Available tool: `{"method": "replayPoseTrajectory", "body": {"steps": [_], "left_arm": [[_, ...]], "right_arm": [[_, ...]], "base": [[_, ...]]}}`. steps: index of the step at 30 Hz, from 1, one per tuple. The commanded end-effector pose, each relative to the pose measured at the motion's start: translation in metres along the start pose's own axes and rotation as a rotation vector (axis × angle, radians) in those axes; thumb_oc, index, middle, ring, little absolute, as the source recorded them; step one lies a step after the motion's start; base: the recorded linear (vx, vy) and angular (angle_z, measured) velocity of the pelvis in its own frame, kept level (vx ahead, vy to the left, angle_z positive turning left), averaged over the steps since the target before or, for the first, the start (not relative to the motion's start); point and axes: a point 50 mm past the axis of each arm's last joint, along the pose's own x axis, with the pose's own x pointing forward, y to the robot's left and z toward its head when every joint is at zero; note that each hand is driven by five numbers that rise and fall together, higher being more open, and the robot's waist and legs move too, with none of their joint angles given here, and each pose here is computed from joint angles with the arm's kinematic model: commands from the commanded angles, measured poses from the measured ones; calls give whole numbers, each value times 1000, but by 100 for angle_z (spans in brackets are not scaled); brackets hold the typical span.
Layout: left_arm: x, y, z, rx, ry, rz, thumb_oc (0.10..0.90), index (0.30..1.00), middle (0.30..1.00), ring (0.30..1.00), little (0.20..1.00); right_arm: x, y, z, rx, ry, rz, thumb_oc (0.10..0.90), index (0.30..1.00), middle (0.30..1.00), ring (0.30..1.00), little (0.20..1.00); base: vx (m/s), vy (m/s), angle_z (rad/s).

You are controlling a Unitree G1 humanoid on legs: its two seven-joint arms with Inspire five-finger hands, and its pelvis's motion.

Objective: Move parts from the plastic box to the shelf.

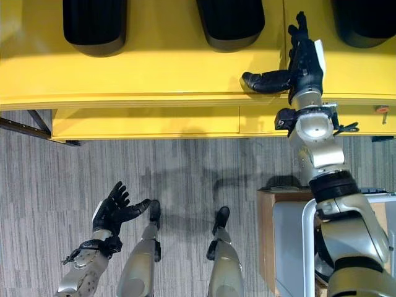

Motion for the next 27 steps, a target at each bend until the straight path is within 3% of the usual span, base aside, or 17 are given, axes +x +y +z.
{"method": "replayPoseTrajectory", "body": {"steps": [1,27], "left_arm": [[-6,-3,26,1,-138,-61,900,1000,1000,1000,1000],[-2,-11,35,-17,-176,-96,900,1000,1000,1000,1000]], "right_arm": [[24,-15,89,-17,-289,-40,900,1000,1000,1000,1000],[45,-23,117,-137,-273,-66,900,1000,1000,1000,1000]], "base": [[0,0,0],[1,1,2]]}}
